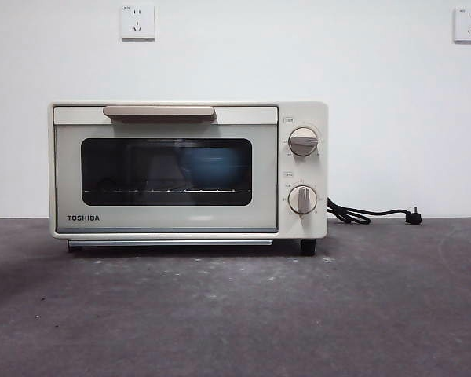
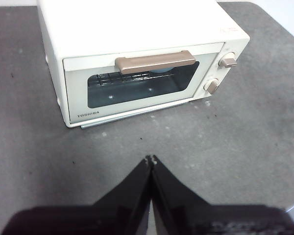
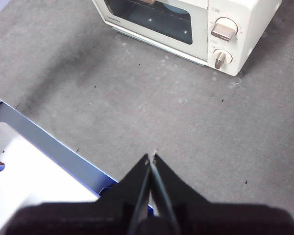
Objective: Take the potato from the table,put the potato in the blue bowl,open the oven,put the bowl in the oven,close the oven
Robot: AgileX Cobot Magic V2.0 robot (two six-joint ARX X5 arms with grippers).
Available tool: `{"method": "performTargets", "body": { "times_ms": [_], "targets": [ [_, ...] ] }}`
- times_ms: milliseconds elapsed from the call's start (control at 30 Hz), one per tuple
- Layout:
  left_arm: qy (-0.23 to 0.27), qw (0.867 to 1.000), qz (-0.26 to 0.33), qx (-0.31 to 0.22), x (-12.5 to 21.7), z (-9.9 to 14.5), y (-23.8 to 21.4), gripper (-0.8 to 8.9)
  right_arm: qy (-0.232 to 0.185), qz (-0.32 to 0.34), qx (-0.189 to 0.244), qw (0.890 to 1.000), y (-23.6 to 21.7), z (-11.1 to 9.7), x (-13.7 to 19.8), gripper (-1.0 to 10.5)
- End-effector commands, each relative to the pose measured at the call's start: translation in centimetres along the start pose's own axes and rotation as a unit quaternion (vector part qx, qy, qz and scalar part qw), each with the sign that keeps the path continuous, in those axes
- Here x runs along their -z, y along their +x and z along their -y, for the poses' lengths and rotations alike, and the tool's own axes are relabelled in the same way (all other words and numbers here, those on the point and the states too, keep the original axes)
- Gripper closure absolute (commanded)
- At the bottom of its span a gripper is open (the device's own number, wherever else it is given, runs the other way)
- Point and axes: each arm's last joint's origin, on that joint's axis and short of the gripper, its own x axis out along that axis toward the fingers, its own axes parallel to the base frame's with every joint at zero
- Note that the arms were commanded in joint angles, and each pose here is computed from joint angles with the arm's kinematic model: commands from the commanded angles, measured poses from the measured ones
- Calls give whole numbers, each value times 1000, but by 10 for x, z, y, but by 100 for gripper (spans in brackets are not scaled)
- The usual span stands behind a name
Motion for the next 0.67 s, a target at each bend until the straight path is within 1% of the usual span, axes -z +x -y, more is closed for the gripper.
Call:
{"method": "performTargets", "body": {
  "times_ms": [33, 100, 200, 300, 367, 400, 467, 667],
  "targets": [
    [72, 996, 43, -12, -6, 0, -2, 818, 3, 3, 1, 1000, -1, 0, 0, 946],
    [126, 986, 105, -30, -10, 2, -8, 818, 2, 4, 1, 1000, -2, 0, 1, 946],
    [185, 958, 211, -62, -1, 2, -12, 818, 2, 5, 1, 1000, -3, 0, 1, 946],
    [213, 930, 283, -96, 20, -3, -5, 818, 2, 6, 1, 1000, -3, 0, 1, 946],
    [214, 919, 305, -130, 36, -9, 4, 818, 2, 6, 1, 1000, -3, 0, 1, 946],
    [211, 915, 310, -148, 46, -13, 11, 818, 2, 6, 1, 1000, -3, 0, 1, 946],
    [203, 915, 308, -165, 65, -18, 22, 818, 2, 8, 1, 1000, -4, 0, 2, 946],
    [184, 927, 274, -176, 122, -32, 57, 818, 1, 11, 0, 1000, -7, 0, 3, 946]
  ]
}}
